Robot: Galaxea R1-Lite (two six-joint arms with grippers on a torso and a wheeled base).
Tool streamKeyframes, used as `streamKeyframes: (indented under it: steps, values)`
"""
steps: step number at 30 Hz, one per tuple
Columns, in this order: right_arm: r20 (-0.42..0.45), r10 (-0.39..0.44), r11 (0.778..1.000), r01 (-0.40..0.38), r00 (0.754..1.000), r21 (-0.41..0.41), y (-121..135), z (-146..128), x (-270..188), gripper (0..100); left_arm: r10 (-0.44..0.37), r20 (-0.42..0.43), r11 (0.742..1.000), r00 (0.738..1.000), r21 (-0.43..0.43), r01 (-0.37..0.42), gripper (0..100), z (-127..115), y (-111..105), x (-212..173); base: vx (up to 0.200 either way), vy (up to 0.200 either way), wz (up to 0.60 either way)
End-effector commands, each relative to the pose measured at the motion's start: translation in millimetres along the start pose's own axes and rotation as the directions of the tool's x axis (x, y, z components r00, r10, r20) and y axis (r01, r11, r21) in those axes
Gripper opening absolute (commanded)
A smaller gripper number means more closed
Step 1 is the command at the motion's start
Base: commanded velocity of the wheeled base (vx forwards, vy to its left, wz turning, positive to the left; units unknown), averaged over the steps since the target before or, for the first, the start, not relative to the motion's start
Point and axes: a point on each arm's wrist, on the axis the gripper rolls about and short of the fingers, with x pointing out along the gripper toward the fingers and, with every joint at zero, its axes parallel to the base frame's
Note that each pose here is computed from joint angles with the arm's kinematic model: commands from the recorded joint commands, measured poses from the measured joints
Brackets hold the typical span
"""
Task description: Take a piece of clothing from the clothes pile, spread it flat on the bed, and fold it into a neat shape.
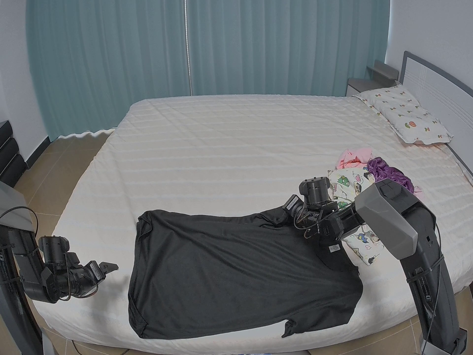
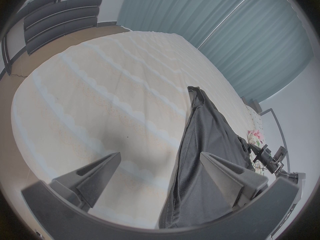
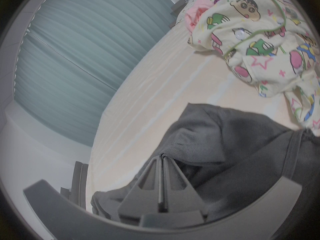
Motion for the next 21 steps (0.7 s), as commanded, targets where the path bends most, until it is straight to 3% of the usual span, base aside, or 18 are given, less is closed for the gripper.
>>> streamKeyframes:
  steps: [1,3,4,8,12,13,21]
  values:
    - [0.116,0.056,0.998,-0.057,0.992,0.008,17.7,23.4,-0.3,0,0.0,-0.002,1.0,1.0,-0.008,0.0,100,-0.3,0.1,0.4,0.0,0.0,0.0]
    - [0.167,0.076,0.997,-0.078,0.983,0.009,22.4,30.3,0.7,0,0.001,-0.003,1.0,1.0,-0.016,-0.001,100,-0.4,0.2,0.4,0.0,0.0,0.0]
    - [0.23,0.126,0.992,-0.129,0.965,-0.001,32.7,40.1,1.3,0,-0.001,-0.002,1.0,1.0,-0.027,0.0,100,-0.3,-0.2,0.7,0.0,0.0,0.0]
    - [0.22,0.131,0.991,-0.121,0.967,-0.057,26.5,42.4,9.8,0,-0.004,-0.008,1.0,1.0,-0.027,0.004,100,-1.7,-2.1,1.2,0.0,0.0,0.0]
    - [0.244,0.118,0.992,-0.106,0.963,-0.063,14.1,44.2,22.7,0,-0.008,-0.012,1.0,1.0,-0.023,0.008,100,-2.6,-3.7,1.8,0.0,0.0,0.0]
    - [0.244,0.118,0.992,-0.106,0.963,-0.063,14.1,44.2,22.7,100,-0.007,-0.012,1.0,1.0,-0.026,0.007,100,-2.4,-3.4,1.7,0.0,0.0,0.0]
    - [0.301,0.189,0.981,-0.167,0.935,-0.097,17.3,51.7,22.2,100,-0.01,-0.012,0.999,1.0,-0.042,0.009,100,-2.4,-4.1,2.1,0.0,0.0,0.0]
